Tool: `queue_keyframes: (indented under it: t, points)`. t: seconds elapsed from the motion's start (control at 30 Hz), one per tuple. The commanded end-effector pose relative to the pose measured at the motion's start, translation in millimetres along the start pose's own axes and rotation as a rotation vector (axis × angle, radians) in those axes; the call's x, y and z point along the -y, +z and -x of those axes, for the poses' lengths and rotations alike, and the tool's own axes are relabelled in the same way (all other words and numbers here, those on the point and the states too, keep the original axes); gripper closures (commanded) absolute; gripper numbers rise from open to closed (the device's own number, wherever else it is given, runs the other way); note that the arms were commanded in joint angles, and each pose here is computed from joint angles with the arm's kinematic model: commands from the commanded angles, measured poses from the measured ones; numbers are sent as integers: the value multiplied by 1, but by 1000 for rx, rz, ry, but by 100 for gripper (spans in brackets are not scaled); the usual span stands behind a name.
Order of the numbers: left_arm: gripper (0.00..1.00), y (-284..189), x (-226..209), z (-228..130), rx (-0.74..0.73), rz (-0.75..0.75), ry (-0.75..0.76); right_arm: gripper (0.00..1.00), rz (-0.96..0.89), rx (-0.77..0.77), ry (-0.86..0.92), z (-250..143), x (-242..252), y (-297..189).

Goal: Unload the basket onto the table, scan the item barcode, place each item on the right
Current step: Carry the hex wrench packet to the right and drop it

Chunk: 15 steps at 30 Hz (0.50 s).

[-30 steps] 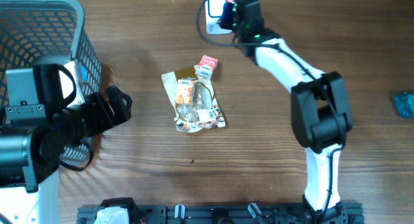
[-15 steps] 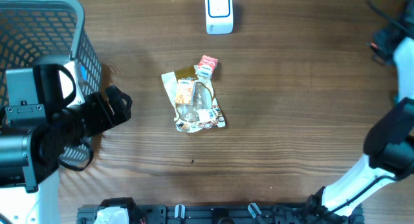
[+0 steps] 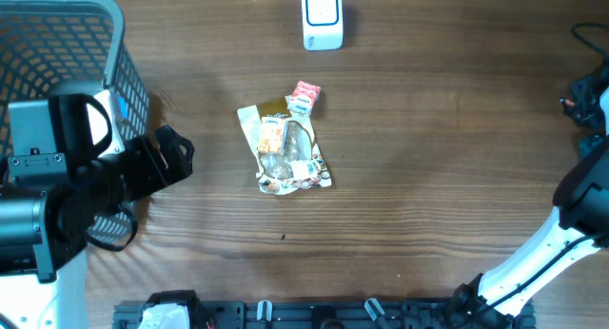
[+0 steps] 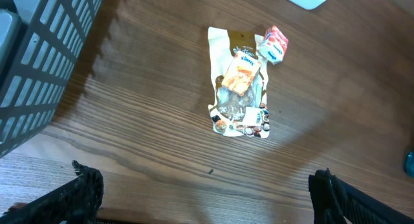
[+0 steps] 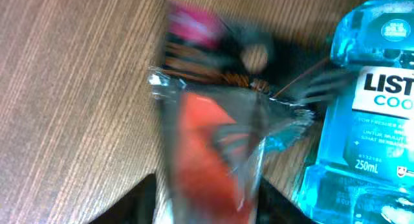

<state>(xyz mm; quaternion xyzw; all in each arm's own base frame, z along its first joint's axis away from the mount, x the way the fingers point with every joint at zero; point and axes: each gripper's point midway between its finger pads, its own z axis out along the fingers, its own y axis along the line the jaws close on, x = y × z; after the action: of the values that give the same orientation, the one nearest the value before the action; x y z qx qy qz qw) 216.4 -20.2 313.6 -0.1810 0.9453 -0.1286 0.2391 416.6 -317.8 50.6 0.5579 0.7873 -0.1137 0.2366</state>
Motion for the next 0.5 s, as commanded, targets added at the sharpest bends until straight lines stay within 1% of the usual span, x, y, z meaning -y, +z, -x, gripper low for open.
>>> queue_keyframes:
  t: [0.0, 0.1, 0.17, 0.2, 0.27, 0.3, 0.33, 0.37, 0.43, 0.47]
  points:
    - [0, -1, 2, 2, 8, -3, 19, 40, -20, 2, 3, 3, 6, 2]
    - [0, -1, 2, 2, 8, -3, 18, 33, -24, 2, -33, 9, 10, -7]
    - [0, -1, 2, 2, 8, -3, 19, 31, -9, 12, -35, 15, 9, -23]
    - [0, -1, 2, 2, 7, -4, 19, 30, 28, 13, -41, 17, 2, -34]
    - [0, -1, 2, 2, 8, -3, 19, 25, 216, -11, -106, 17, -31, -65]
    - [0, -1, 2, 2, 8, -3, 19, 25, 343, -33, -129, 13, -53, -88]
    - [0, -1, 2, 2, 8, -3, 19, 23, 469, -66, -146, 6, -74, -112]
    - [0, -1, 2, 2, 8, -3, 18, 22, 547, -95, -157, -2, -88, -127]
    - [0, -1, 2, 2, 8, -3, 19, 20, 768, -209, -222, -37, -130, -168]
    - [0, -1, 2, 2, 8, -3, 18, 19, 829, -252, -249, -52, -143, -179]
